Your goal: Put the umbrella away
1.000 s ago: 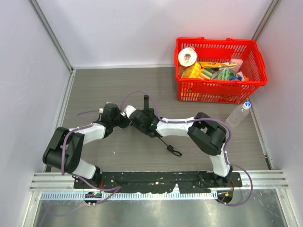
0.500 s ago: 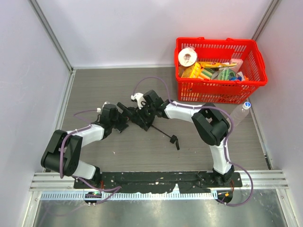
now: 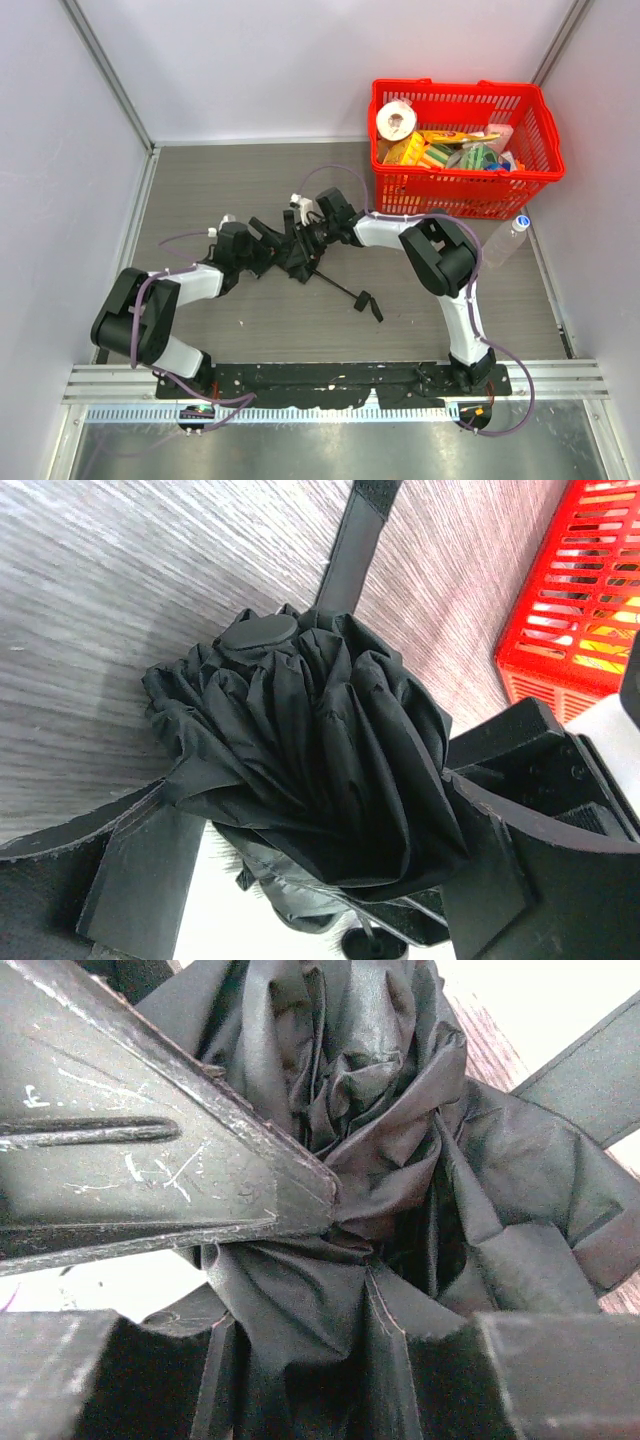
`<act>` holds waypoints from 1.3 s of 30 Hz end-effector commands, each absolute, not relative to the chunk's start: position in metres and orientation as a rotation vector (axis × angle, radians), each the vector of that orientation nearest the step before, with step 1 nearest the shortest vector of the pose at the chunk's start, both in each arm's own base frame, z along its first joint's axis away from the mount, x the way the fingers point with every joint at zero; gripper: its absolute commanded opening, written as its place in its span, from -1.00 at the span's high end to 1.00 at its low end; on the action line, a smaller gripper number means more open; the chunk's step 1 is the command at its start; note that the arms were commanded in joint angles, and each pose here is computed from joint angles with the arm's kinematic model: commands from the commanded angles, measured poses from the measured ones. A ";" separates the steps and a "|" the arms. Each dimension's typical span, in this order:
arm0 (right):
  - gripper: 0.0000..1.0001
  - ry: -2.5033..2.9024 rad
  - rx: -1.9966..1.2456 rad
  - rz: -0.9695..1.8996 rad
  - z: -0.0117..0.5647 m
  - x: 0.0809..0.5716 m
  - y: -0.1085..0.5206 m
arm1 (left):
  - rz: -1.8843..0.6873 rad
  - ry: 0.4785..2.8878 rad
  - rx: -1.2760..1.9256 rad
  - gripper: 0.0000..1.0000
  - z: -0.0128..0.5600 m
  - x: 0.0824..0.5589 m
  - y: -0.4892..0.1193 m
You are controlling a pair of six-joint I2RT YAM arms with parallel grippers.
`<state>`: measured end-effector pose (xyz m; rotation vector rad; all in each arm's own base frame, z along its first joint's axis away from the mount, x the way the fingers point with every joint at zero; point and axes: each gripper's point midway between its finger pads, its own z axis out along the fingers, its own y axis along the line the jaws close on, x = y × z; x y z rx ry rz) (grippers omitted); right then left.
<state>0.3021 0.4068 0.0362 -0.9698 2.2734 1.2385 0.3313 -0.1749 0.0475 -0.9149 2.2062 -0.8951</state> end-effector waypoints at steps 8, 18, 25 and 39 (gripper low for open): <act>0.99 2.356 -0.958 1.543 0.022 0.274 0.411 | -0.467 2.454 -0.869 -0.48 -0.037 0.289 -0.151; 0.81 2.436 -0.902 1.302 0.008 0.283 0.393 | -0.491 2.520 -0.870 0.80 -0.055 0.278 -0.157; -0.52 2.426 -0.808 0.927 0.032 0.311 0.386 | -0.549 2.555 -0.863 0.97 -0.051 0.271 -0.165; -0.54 2.205 -0.676 -0.027 0.047 0.334 0.366 | -0.609 2.574 -0.944 0.98 -0.047 0.266 -0.171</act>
